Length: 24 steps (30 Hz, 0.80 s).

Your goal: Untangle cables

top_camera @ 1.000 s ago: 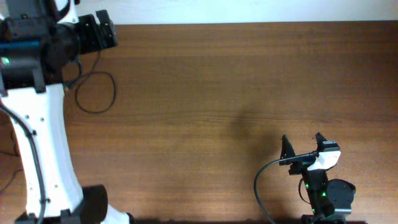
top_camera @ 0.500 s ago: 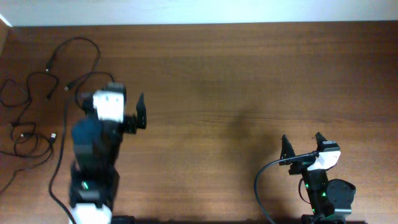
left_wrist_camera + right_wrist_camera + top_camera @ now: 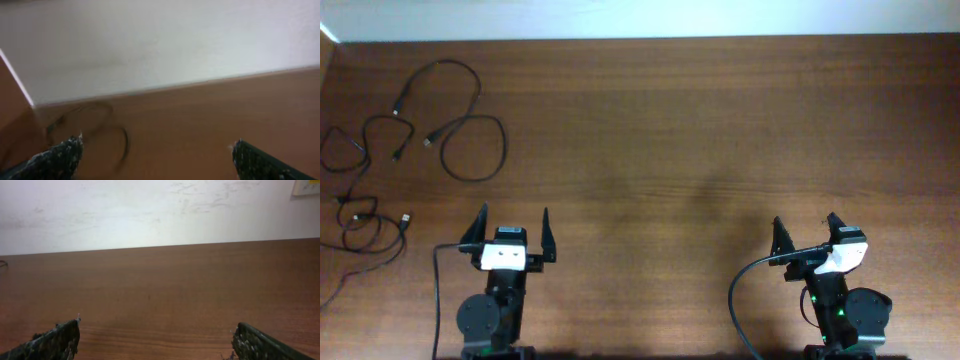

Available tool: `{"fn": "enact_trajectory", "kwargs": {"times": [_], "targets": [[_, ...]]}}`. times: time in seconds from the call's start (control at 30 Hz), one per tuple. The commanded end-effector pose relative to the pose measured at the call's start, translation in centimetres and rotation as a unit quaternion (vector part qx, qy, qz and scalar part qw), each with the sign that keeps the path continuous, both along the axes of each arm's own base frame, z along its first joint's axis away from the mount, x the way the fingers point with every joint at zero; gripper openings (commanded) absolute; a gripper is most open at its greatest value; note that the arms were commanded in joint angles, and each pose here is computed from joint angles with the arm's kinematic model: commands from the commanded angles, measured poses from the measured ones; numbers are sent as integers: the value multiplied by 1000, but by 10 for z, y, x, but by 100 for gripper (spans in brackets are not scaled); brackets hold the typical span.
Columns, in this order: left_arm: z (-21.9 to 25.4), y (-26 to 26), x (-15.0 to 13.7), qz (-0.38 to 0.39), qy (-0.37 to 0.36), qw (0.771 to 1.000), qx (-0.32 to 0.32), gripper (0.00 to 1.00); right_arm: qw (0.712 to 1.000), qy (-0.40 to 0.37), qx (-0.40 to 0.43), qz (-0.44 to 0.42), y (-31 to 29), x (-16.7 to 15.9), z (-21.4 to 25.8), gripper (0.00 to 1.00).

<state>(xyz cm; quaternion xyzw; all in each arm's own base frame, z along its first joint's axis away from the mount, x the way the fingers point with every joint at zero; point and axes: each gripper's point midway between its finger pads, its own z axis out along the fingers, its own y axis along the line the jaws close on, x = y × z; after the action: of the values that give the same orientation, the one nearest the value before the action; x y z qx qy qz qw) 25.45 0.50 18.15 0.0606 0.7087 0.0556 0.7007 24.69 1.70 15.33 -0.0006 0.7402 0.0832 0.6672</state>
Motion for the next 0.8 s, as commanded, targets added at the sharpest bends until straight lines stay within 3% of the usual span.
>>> {"fn": "enact_trajectory", "kwargs": {"times": [0.0, 0.07, 0.77], "targets": [[-32, -1, -6, -2, 50, 999, 4, 99, 1000, 3, 4, 10, 4, -1, -2, 99], [-20, 0, -8, 1, 24, 1000, 6, 99, 1000, 2, 4, 10, 4, -1, -2, 99], [-24, 0, -9, 0, 31, 999, 6, 99, 1000, 2, 4, 10, 4, -1, -2, 99]]}}
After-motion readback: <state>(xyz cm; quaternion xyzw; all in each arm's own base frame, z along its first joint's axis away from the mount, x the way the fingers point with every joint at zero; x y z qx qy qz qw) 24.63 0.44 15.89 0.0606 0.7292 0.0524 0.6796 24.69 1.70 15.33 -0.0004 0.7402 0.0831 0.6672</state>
